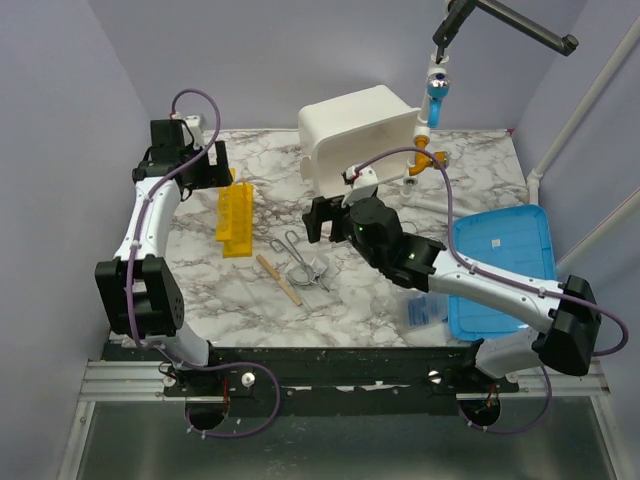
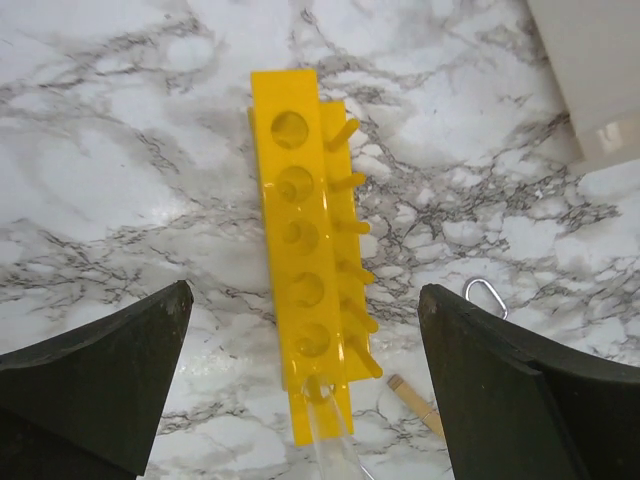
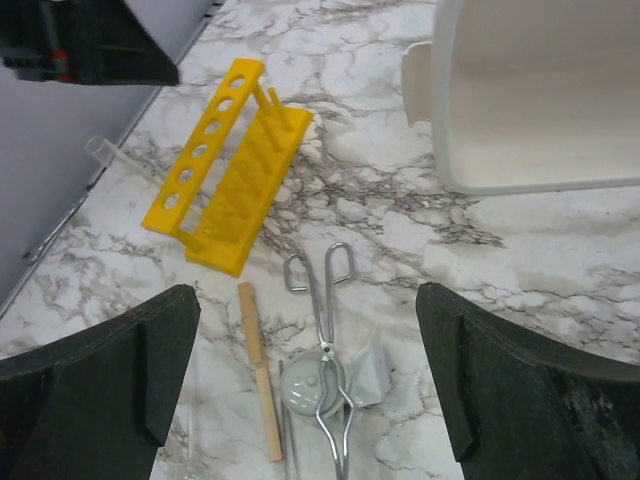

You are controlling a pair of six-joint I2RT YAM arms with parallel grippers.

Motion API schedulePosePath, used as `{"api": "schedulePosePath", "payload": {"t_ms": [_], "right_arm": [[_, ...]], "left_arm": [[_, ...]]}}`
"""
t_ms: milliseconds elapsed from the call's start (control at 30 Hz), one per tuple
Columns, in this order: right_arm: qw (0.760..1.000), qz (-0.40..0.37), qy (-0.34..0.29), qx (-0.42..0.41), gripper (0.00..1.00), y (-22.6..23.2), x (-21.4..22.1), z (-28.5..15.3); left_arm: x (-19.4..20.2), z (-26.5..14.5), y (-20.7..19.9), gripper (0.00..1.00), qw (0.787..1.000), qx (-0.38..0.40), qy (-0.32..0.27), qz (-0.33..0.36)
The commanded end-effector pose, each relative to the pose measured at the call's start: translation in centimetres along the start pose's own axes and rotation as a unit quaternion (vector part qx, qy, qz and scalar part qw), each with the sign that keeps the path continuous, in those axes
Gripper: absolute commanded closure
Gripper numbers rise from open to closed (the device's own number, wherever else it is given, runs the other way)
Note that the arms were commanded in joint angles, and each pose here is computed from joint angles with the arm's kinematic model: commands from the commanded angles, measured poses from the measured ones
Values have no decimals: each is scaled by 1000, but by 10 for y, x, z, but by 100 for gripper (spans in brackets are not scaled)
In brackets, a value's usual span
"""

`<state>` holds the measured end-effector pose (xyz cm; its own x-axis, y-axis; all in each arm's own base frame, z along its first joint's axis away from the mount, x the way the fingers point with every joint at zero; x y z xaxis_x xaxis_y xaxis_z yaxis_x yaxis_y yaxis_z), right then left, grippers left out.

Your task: Organize the chemistry lab equipment

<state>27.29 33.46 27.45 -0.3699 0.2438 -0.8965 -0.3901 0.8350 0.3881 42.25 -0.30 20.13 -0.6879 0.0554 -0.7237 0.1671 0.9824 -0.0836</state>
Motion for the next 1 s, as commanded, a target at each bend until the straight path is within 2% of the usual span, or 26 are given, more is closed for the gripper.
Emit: {"api": "schedulePosePath", "payload": {"t_ms": [0, 200, 333, 667, 833, 967], "right_arm": [[998, 21, 12, 52, 2, -27, -12, 9], [995, 47, -10, 84, 3, -43, -19, 43], [993, 64, -42, 88, 3, -44, -27, 80], [979, 54, -116, 156, 6, -73, -20, 185], [972, 68, -146, 172, 9, -87, -21, 209], [971, 28, -179, 155, 13, -87, -27, 216]], "left_arm": [[-33, -42, 10, 2, 996, -28, -81, -25], [-50, -100, -12, 1, 985, -17, -166, -35], [-42, -118, -33, 1, 979, 0, -201, -28], [-39, -121, -50, 2, 979, 7, -202, -22], [-39, -120, -50, 1, 980, 6, -198, -25], [-39, -120, -50, 1, 980, 8, -199, -29]]}}
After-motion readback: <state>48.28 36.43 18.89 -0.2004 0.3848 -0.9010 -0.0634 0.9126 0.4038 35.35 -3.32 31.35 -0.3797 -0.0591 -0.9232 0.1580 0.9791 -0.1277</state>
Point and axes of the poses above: each gripper's point midway between its finger pads, its own z axis out along the fingers, its own y axis along the line the jaws close on, x = y × z, the point moved 2 cm from there along -z, back along the fingers, and after that the axes turned 9 degrees about z, right-handed, at the moved point
